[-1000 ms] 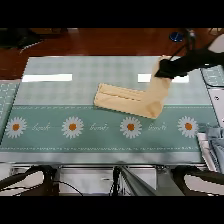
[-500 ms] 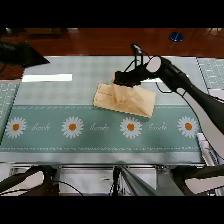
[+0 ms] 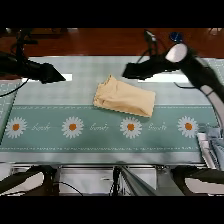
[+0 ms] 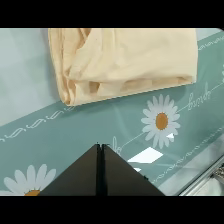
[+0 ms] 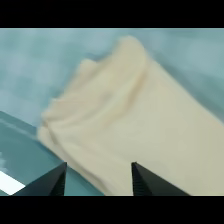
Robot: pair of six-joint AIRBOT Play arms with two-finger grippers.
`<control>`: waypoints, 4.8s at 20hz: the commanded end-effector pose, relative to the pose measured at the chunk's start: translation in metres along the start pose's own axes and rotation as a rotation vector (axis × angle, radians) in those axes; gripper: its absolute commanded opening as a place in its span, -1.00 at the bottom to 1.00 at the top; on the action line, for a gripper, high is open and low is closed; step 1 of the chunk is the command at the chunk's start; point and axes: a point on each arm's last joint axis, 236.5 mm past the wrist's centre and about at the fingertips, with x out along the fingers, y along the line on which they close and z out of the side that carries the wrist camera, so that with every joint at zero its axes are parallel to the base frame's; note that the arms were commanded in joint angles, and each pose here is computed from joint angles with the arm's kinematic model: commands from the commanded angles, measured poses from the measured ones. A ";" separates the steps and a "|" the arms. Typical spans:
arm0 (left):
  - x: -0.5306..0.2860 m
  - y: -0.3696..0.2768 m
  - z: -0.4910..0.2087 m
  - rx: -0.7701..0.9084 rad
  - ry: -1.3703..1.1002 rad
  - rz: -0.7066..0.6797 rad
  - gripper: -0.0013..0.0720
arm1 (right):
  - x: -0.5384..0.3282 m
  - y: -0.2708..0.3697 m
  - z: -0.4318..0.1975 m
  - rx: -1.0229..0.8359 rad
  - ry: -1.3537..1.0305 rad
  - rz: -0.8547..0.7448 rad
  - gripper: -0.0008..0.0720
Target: Fold the shirts.
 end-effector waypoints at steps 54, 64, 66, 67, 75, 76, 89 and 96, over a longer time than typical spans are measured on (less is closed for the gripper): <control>0.009 0.048 -0.022 0.025 0.066 0.091 -0.58 | -0.371 -0.236 -0.414 1.424 0.401 -0.890 -0.92; -0.005 0.058 -0.010 0.003 0.016 0.117 -0.58 | -0.370 -0.252 -0.491 1.212 0.774 -1.017 0.49; -0.005 0.060 -0.007 0.003 0.007 0.122 -0.58 | -0.375 -0.272 -0.493 1.134 0.752 -1.076 0.49; -0.005 0.060 -0.006 0.004 -0.001 0.125 -0.58 | -0.386 -0.287 -0.491 1.110 0.713 -1.161 0.49; 0.010 0.052 0.039 0.039 -0.163 0.139 0.92 | -0.314 -0.355 -0.015 0.622 -0.742 -0.393 0.45; 0.020 0.040 0.042 0.087 -0.159 0.147 0.56 | -0.269 -0.308 0.026 0.540 -0.682 -0.190 0.22; 0.094 0.052 -0.028 0.203 0.211 0.536 0.42 | -0.083 -0.177 -0.063 0.043 0.251 -0.434 0.16; 0.098 0.086 -0.044 -0.014 0.257 0.582 0.42 | -0.078 -0.183 -0.098 0.129 0.367 -0.453 0.16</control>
